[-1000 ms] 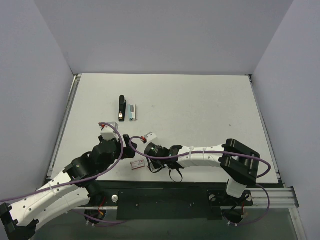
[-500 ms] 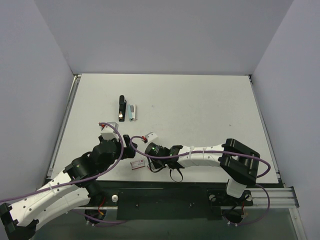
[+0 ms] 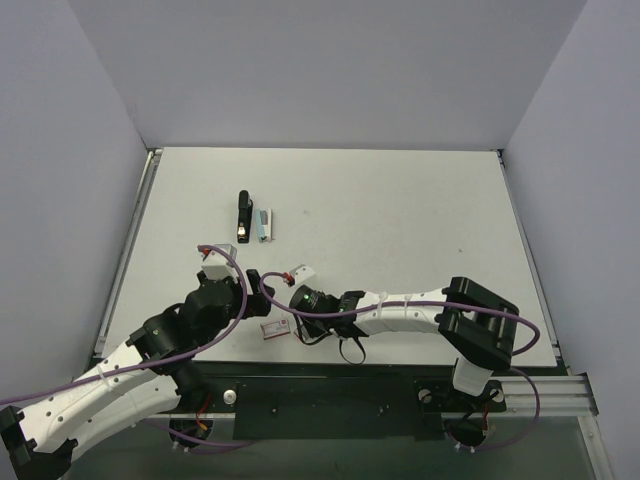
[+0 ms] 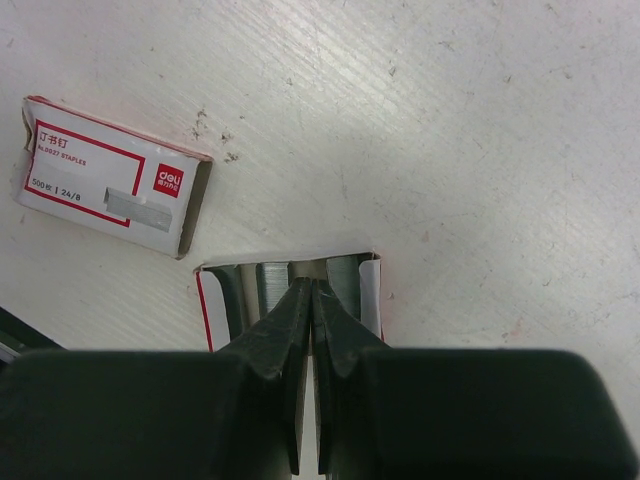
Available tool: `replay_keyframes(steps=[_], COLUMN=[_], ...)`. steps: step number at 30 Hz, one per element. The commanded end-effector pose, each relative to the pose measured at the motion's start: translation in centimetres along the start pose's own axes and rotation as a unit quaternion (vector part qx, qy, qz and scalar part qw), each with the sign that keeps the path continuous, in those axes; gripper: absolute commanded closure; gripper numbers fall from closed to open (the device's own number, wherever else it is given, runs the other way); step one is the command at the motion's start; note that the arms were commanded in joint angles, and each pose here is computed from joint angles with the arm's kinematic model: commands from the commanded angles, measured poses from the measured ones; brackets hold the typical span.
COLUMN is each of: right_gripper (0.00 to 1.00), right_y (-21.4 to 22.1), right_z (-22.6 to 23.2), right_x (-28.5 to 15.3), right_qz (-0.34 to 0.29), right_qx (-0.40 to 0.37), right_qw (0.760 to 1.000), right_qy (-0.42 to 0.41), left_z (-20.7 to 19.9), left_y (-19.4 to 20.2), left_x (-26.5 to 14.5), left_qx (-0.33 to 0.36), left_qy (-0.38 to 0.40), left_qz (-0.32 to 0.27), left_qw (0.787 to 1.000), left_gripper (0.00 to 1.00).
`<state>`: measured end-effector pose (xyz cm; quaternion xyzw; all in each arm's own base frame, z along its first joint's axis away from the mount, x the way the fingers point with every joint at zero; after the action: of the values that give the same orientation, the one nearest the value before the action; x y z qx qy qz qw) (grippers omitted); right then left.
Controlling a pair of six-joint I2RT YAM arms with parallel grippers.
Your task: Unload the staples from the stapler
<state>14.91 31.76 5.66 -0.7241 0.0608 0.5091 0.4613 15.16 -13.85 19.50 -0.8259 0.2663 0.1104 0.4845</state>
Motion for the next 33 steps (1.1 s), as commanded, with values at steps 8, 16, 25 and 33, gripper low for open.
replay_keyframes(steps=[8, 16, 25, 33], right_gripper=[1.00, 1.00, 0.87, 0.83], right_y=[0.82, 1.02, 1.02, 0.92], right_z=[-0.50, -0.34, -0.24, -0.11], right_x=[0.59, 0.65, 0.68, 0.66], right_qz=[0.014, 0.020, 0.021, 0.021], right_qx=[0.002, -0.002, -0.002, -0.002], right_qw=[1.000, 1.000, 1.000, 1.000], right_qy=[0.014, 0.009, 0.008, 0.006], left_z=[-1.80, -1.88, -2.01, -1.94], left_y=[-2.06, -2.12, -2.16, -1.93], left_x=[-0.72, -0.68, -0.65, -0.55], left_qx=[-0.018, -0.017, -0.017, -0.017], left_qy=[0.032, 0.032, 0.033, 0.033], left_qz=[-0.028, -0.028, -0.027, -0.024], left_qw=[0.999, 0.999, 0.999, 0.999], left_gripper=[0.08, 0.07, 0.08, 0.08])
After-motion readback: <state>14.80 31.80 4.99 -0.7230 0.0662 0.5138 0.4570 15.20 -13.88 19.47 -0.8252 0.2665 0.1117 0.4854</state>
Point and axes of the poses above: each gripper's point midway between its finger pads, its own x axis out along the fingers, its own z axis along the line the jaws close on, y = z × x, the point moved 5 cm from there along -x, back along the fingers, and after that the axes turned 10 degrees about -x, right-handed, at the moved point
